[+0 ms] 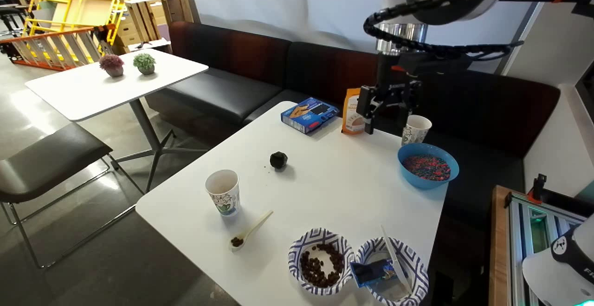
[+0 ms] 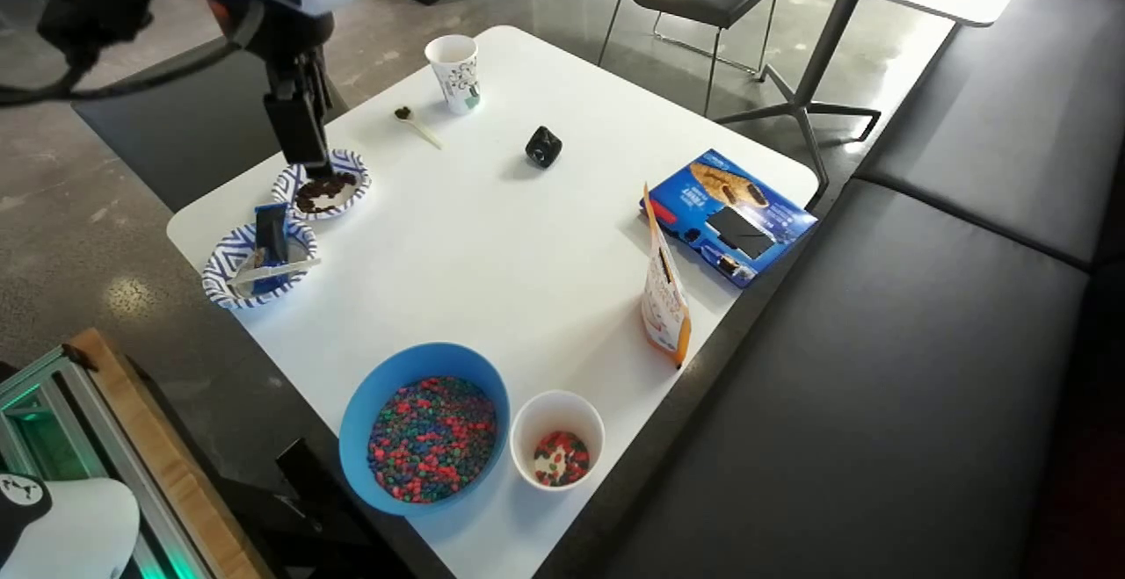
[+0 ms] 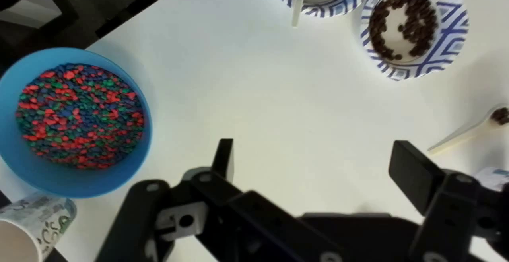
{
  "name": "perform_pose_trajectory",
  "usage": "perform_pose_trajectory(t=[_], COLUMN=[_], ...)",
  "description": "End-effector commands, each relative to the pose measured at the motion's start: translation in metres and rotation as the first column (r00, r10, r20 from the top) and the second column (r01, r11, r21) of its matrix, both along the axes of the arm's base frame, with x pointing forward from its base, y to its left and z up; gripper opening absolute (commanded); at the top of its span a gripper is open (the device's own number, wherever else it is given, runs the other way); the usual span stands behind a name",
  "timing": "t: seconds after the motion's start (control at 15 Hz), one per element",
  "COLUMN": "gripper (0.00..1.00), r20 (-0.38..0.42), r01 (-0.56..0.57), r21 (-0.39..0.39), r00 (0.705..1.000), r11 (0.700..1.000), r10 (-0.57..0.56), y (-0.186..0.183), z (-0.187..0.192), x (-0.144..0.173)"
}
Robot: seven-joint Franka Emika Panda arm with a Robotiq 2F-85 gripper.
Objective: Move the blue bowl to the center of the table.
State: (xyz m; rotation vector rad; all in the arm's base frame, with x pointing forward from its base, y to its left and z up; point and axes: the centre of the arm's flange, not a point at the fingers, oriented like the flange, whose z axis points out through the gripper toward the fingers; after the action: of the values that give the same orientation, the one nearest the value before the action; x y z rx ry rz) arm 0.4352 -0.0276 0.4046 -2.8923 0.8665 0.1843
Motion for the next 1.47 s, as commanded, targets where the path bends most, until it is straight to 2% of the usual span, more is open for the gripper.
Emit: perform_pose_trajectory(t=[0.0,0.2,0.4,0.47,0.6,0.87,0.93,1.07,1.2,1.4], gripper=[1.00,1.00,1.00,1.00,1.00,1.00,1.00,1.00,1.00,1.00], r20=[-0.004,-0.007,0.013,-0.008,-0.005,-0.003,0.018,0.043,0.094,0.128], r01=[0.179,0.311,0.414,0.348,0.387,0.399,0.423,0.450,0.471,0.500], r21=[-0.087,-0.158,-0.253,-0.195,-0.224,-0.230,-0.257,-0.261,-0.251,-0.242], r00=[0.984,0.949,0.905,0.934,0.917,0.912,0.901,0.889,0.881,0.866], r11=[0.980,0.937,0.874,0.917,0.894,0.888,0.869,0.854,0.846,0.832], r10=[-0.180,-0.316,-0.424,-0.357,-0.398,-0.411,-0.434,-0.455,-0.463,-0.483], y=[-0.019,-0.041,-0.069,-0.058,-0.070,-0.071,-0.076,-0.083,-0.091,-0.104], z=[-0.044,-0.074,-0.089,-0.081,-0.086,-0.085,-0.092,-0.107,-0.118,-0.139], x=[-0.039,-0.056,-0.067,-0.055,-0.061,-0.062,-0.058,-0.051,-0.042,-0.034])
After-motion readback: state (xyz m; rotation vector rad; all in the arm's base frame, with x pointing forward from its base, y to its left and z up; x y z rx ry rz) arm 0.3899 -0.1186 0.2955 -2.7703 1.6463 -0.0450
